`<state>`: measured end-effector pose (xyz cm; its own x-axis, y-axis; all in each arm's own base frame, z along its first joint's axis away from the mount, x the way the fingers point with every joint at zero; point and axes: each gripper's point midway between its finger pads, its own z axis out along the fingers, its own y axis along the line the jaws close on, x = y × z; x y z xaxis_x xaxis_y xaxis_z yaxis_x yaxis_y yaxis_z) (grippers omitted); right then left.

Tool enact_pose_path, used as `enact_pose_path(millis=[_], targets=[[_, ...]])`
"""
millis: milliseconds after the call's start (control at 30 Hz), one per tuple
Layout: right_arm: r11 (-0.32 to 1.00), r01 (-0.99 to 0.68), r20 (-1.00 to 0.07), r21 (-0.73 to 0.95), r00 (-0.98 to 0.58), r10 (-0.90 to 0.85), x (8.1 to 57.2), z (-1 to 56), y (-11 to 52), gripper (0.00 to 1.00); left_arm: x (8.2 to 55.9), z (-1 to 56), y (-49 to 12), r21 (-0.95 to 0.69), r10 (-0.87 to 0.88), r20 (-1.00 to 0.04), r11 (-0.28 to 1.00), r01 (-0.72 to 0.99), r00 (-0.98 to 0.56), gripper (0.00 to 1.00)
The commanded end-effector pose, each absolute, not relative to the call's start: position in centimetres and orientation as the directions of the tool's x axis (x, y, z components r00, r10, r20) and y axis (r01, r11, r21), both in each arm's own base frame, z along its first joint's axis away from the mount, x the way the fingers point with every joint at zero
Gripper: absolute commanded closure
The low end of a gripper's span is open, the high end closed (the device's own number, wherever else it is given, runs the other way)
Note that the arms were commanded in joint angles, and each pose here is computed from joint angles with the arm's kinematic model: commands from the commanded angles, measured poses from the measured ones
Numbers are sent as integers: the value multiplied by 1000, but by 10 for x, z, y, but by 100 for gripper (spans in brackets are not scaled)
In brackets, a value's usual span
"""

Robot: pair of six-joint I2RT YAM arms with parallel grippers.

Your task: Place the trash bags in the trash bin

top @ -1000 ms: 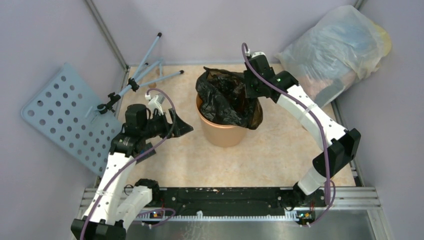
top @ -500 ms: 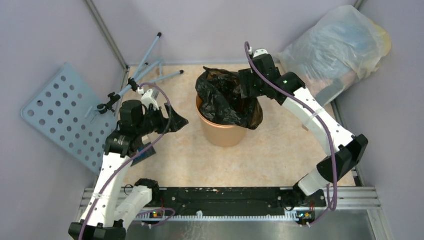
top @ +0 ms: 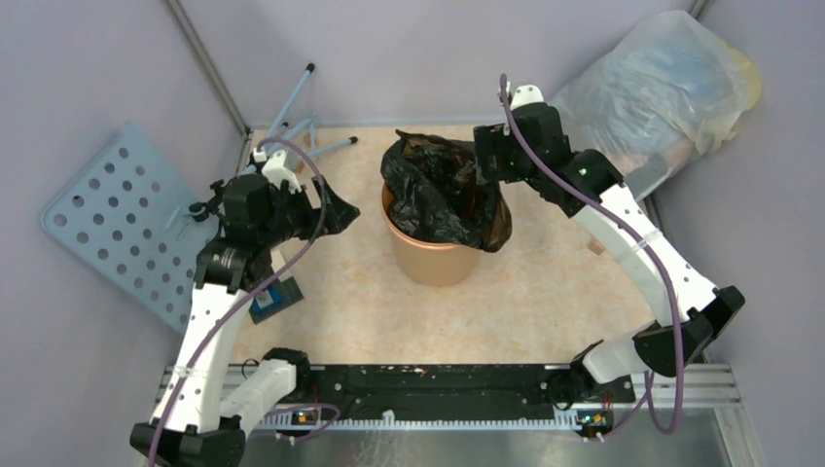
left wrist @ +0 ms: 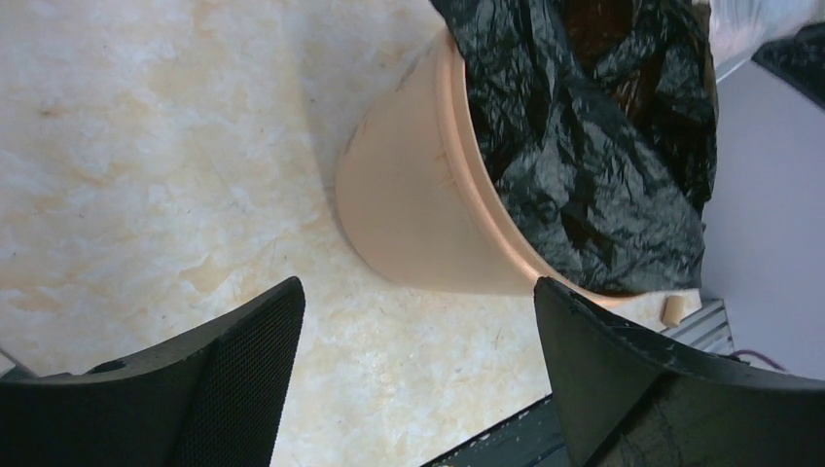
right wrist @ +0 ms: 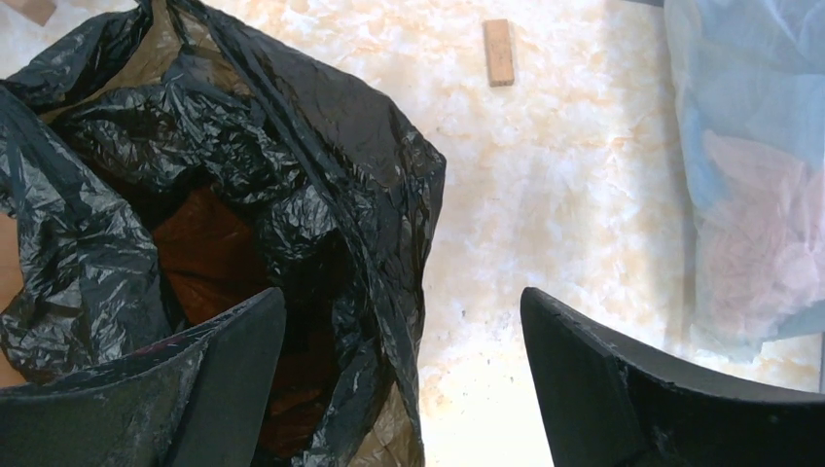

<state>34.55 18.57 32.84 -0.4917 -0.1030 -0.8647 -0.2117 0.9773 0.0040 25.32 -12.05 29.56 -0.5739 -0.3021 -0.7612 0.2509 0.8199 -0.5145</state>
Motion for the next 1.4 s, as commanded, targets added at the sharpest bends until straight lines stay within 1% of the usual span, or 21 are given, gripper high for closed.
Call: enact_pose_path(millis=[0, 100, 267, 300, 533, 633, 700, 800, 833, 867, 900, 933, 1000, 1067, 1133, 1167, 1200, 1233, 1267, 1300, 1367], targets=[[967, -251, -887, 39, -455, -82, 345, 345, 196, 11, 278, 326, -126, -527, -336, -774, 812, 252, -537, 7], [959, -282, -887, 34, -450, -101, 349, 343, 204, 18, 293, 333, -133, -499, -319, -788, 832, 243, -527, 7], [962, -271, -888, 18, -447, -109, 358, 343, 200, 45, 309, 337, -179, -385, -207, -828, 885, 261, -520, 13], [960, -280, -886, 24, -450, -109, 359, 343, 201, 48, 310, 339, -190, -365, -185, -835, 891, 270, -519, 16], [936, -349, -872, 40, -470, -138, 365, 330, 211, 50, 323, 356, -236, -339, -143, -849, 886, 317, -509, 34], [933, -357, -867, 45, -477, -141, 369, 324, 215, 52, 324, 359, -263, -369, -136, -845, 848, 380, -517, 42], [932, -360, -868, 48, -477, -139, 372, 322, 217, 54, 325, 360, -278, -391, -140, -842, 823, 412, -520, 44], [930, -363, -870, 55, -475, -134, 374, 320, 218, 58, 334, 362, -287, -393, -149, -848, 820, 415, -509, 45], [931, -361, -871, 55, -473, -133, 375, 319, 217, 60, 338, 361, -287, -389, -150, -849, 826, 407, -507, 43], [932, -360, -874, 54, -468, -130, 376, 320, 217, 61, 341, 360, -288, -385, -150, -850, 831, 401, -505, 35], [933, -357, -875, 51, -466, -131, 376, 320, 216, 64, 345, 357, -288, -380, -151, -849, 841, 386, -506, 30], [935, -352, -877, 48, -463, -129, 377, 320, 215, 69, 349, 355, -286, -370, -150, -850, 853, 369, -505, 28], [938, -343, -878, 44, -461, -127, 378, 320, 212, 78, 353, 353, -282, -342, -140, -856, 875, 344, -497, 26], [939, -342, -878, 40, -461, -130, 378, 319, 211, 82, 357, 351, -278, -307, -120, -863, 897, 319, -491, 26], [940, -338, -875, 36, -466, -134, 379, 316, 209, 83, 360, 350, -278, -270, -90, -868, 911, 312, -489, 26], [942, -335, -874, 31, -467, -137, 379, 315, 209, 80, 360, 349, -277, -244, -70, -871, 920, 305, -487, 25], [943, -333, -872, 30, -470, -138, 379, 314, 208, 74, 363, 351, -279, -207, -42, -878, 931, 299, -477, 25], [944, -330, -870, 27, -472, -140, 380, 313, 208, 65, 363, 347, -279, -156, 3, -877, 944, 291, -481, 23], [945, -325, -869, 22, -475, -143, 380, 312, 207, 59, 363, 347, -282, -116, 38, -878, 950, 290, -477, 22], [947, -320, -867, 15, -477, -147, 381, 311, 205, 56, 364, 346, -286, -90, 65, -875, 952, 293, -479, 21], [953, -303, -864, 0, -480, -153, 382, 309, 202, 56, 364, 345, -296, -83, 86, -873, 944, 320, -480, 23]])
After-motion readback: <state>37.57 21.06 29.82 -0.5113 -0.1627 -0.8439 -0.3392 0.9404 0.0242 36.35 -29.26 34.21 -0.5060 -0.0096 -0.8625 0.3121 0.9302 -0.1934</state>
